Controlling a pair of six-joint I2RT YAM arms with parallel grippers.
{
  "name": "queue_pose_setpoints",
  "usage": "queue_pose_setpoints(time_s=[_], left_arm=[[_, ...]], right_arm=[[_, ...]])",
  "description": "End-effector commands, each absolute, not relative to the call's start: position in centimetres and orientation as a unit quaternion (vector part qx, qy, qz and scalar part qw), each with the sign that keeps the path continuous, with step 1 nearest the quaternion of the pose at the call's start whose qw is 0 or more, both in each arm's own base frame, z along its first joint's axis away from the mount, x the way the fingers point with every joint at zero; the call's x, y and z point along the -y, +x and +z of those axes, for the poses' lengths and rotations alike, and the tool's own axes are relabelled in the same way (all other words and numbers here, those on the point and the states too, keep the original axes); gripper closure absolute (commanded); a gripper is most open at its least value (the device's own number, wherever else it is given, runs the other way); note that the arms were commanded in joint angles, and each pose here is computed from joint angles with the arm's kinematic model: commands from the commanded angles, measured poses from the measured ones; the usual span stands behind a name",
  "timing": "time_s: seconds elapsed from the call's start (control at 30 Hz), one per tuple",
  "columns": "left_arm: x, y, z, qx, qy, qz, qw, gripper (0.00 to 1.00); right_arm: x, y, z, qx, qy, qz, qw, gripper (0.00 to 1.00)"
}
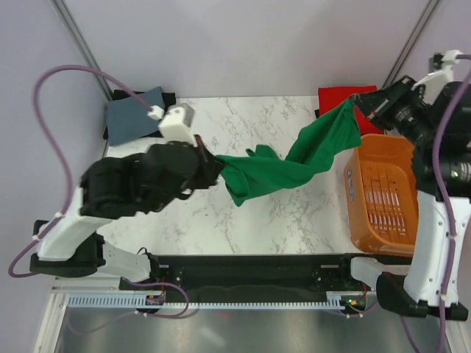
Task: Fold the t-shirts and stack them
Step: Flatten the tshirt out
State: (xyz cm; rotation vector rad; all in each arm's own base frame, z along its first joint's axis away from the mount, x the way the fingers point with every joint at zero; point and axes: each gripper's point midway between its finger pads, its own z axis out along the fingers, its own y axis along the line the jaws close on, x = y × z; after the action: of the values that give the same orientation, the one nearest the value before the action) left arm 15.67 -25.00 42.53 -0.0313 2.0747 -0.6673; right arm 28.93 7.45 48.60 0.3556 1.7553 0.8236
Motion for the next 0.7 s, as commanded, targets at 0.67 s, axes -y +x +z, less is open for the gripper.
queue_pose_setpoints(time_s=[0.67], left_arm=[[11.1, 11.4, 56.0, -0.629, 0.159, -0.383, 0.658, 0.98]], right_arm=[[-6.2, 3.7, 68.8, -0.427, 0.047, 0.298, 0.852, 1.00]])
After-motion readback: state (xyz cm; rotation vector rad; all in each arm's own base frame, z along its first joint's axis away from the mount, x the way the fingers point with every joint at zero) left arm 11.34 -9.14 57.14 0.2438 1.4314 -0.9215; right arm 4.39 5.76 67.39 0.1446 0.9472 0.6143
